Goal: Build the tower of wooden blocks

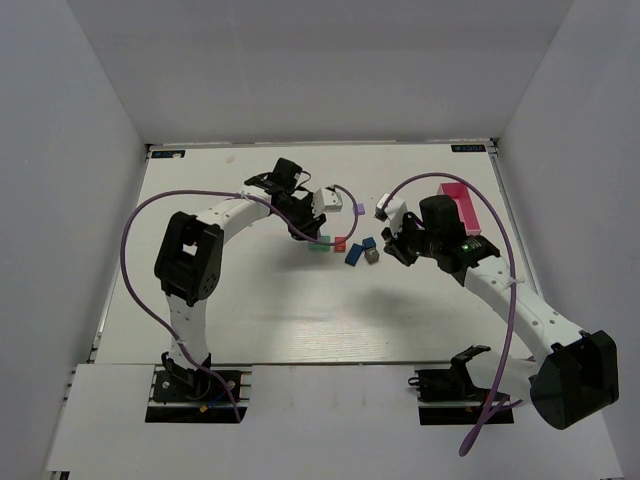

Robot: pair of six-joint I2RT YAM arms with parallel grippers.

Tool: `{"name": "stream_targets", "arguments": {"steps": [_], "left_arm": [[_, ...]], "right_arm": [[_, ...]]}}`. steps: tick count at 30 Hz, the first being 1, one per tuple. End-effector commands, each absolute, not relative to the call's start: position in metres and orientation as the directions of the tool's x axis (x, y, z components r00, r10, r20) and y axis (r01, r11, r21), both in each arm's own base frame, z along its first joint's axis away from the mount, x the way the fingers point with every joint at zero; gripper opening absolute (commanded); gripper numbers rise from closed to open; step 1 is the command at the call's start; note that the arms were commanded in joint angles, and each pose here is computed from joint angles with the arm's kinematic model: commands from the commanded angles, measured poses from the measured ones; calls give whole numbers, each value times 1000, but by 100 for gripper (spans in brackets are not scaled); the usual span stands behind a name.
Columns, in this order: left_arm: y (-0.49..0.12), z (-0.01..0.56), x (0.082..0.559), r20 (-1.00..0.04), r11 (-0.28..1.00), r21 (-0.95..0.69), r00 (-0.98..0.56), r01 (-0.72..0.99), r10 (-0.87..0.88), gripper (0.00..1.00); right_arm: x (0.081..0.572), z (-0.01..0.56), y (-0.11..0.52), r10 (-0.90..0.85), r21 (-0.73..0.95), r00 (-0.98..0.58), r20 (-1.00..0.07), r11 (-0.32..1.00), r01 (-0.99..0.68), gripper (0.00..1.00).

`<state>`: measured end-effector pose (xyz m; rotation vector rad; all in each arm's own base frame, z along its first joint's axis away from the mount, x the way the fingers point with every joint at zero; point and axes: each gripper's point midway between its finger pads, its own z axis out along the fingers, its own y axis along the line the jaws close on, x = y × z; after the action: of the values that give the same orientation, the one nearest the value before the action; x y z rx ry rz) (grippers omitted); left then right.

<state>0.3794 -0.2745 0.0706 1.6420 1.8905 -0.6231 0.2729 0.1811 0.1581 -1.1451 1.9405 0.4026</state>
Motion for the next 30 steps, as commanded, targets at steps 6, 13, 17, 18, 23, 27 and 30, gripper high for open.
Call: {"name": "stream_targets", "arguments": {"steps": [6,13,17,18,23,27,30], "left_arm": [[-282,100,375,-728,70,87,16,994,685,7],[-282,98,376,-725,63,87,20,994,688,8],[-282,98,376,-725,63,87,20,994,688,9],[-279,98,378,-725,72,87,14,994,689,9],[-278,95,376,-722,72,79,8,994,692,11],[-278,95,376,-722,72,79,8,994,692,16],[-278,93,376,-722,72,79,8,994,692,19]], "right_arm": [[270,155,183,-572,-116,-247,-782,523,-844,18],[269,154,182,-574,-114,-250,-780,522,-845,18],[269,154,183,-576,-115,-245,-780,517,-849,18],[269,154,183,-574,-115,-245,-781,519,-847,18],[270,155,183,-574,-114,-248,-780,520,-846,18],[269,154,182,-573,-110,-251,-781,521,-847,18],[269,154,182,-573,-111,-249,-780,520,-847,18]]}}
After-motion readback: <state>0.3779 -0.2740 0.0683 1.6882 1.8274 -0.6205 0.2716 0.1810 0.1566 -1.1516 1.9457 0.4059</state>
